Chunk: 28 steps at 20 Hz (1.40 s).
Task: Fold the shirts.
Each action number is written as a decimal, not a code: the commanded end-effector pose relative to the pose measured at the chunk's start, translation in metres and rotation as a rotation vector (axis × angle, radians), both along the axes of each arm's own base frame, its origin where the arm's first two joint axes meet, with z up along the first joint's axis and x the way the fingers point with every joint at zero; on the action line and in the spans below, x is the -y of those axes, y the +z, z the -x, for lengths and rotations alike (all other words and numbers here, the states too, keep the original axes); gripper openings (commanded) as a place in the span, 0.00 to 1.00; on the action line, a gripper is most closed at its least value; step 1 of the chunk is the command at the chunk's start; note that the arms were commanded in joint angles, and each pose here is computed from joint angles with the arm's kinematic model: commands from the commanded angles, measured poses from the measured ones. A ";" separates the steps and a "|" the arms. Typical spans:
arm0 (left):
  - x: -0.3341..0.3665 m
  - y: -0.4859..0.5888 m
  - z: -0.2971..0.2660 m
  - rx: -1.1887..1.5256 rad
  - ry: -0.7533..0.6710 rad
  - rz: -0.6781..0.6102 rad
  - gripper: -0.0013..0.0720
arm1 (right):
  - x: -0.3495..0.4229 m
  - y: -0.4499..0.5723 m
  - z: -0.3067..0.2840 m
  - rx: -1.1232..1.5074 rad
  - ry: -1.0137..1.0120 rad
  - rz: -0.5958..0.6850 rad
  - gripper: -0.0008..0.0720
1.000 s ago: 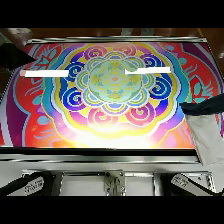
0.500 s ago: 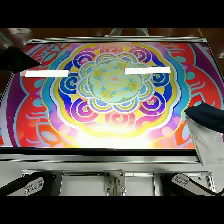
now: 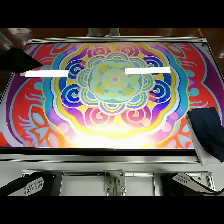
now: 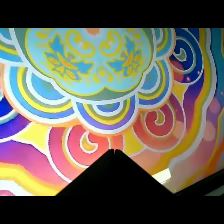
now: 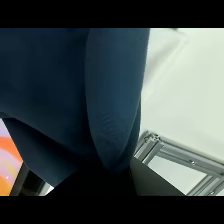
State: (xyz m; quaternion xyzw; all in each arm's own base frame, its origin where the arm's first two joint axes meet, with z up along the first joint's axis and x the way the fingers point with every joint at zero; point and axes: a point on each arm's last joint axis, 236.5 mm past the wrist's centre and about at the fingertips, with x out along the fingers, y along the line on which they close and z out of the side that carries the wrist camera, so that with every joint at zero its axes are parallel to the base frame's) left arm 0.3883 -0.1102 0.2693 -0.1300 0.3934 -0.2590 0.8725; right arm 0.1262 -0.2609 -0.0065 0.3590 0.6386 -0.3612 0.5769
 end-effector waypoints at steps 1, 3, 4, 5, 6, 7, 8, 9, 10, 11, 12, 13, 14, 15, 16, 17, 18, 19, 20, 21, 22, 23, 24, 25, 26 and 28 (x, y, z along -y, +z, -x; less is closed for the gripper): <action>0.000 0.000 0.000 -0.001 0.000 0.001 0.07 | -0.025 -0.035 0.009 0.035 -0.090 -0.107 0.11; 0.000 0.000 0.000 -0.001 0.000 0.001 0.07 | -0.029 -0.045 0.011 0.031 -0.101 -0.110 0.13; 0.000 0.000 0.000 -0.002 0.000 0.001 0.07 | -0.028 -0.048 0.011 0.030 -0.117 -0.103 0.35; 0.000 0.000 0.000 -0.001 0.000 0.001 0.07 | -0.028 -0.048 0.011 0.030 -0.113 -0.104 0.69; 0.000 0.000 0.000 -0.001 0.000 0.000 0.07 | -0.029 -0.046 0.012 0.027 -0.105 -0.104 0.75; 0.000 -0.001 -0.001 -0.001 0.001 0.000 0.07 | -0.028 -0.042 0.016 0.019 -0.102 -0.088 0.75; 0.000 -0.001 -0.001 -0.003 0.001 0.000 0.07 | -0.022 -0.033 0.020 0.009 -0.101 -0.054 0.75; 0.000 -0.003 -0.002 -0.007 0.001 0.000 0.07 | -0.011 -0.017 0.024 -0.001 -0.109 0.007 0.75; 0.000 -0.005 -0.003 -0.012 0.000 0.001 0.07 | 0.003 0.002 0.026 -0.001 -0.125 0.079 0.75; 0.000 -0.007 -0.005 -0.019 0.001 0.001 0.07 | 0.020 0.028 0.021 0.035 -0.135 0.170 0.75; -0.001 -0.010 -0.008 -0.025 0.002 0.002 0.07 | 0.040 0.060 0.009 0.106 -0.135 0.279 0.75; -0.001 -0.014 -0.012 -0.032 0.004 0.005 0.07 | 0.057 0.094 -0.009 0.203 -0.129 0.385 0.75; -0.001 -0.018 -0.017 -0.039 0.008 0.007 0.07 | 0.072 0.134 -0.036 0.338 -0.114 0.495 0.74; 0.000 -0.024 -0.022 -0.048 0.006 0.009 0.07 | 0.077 0.180 -0.071 0.502 -0.049 0.602 0.74; 0.003 -0.031 -0.025 -0.063 -0.001 0.001 0.07 | 0.067 0.222 -0.109 0.664 0.033 0.674 0.74; 0.008 -0.044 -0.028 -0.085 -0.013 -0.033 0.07 | 0.046 0.250 -0.144 0.791 0.136 0.698 0.74; 0.011 -0.059 -0.030 -0.103 -0.022 -0.101 0.07 | 0.013 0.264 -0.177 0.880 0.262 0.679 0.74; 0.012 -0.079 -0.031 -0.124 -0.032 -0.207 0.07 | -0.027 0.261 -0.204 0.907 0.396 0.613 0.74; 0.011 -0.097 -0.030 -0.158 -0.023 -0.310 0.07 | -0.068 0.240 -0.221 0.864 0.523 0.521 0.74; 0.012 -0.116 -0.028 -0.205 -0.010 -0.398 0.07 | -0.100 0.215 -0.229 0.788 0.618 0.432 0.75; 0.018 -0.128 -0.025 -0.235 -0.032 -0.443 0.24 | -0.127 0.187 -0.232 0.698 0.678 0.339 0.77; 0.028 -0.138 -0.021 -0.267 -0.053 -0.451 0.67 | -0.149 0.167 -0.233 0.637 0.713 0.256 0.89; 0.033 -0.145 -0.020 -0.298 -0.043 -0.441 0.95 | -0.169 0.149 -0.233 0.591 0.750 0.175 0.91; 0.037 -0.149 -0.020 -0.313 -0.040 -0.434 0.95 | -0.183 0.136 -0.232 0.551 0.783 0.117 0.91; 0.037 -0.151 -0.020 -0.318 -0.041 -0.436 0.95 | -0.194 0.125 -0.229 0.507 0.815 0.074 0.91; 0.036 -0.152 -0.021 -0.320 -0.040 -0.437 0.95 | -0.208 0.117 -0.229 0.481 0.852 0.038 0.91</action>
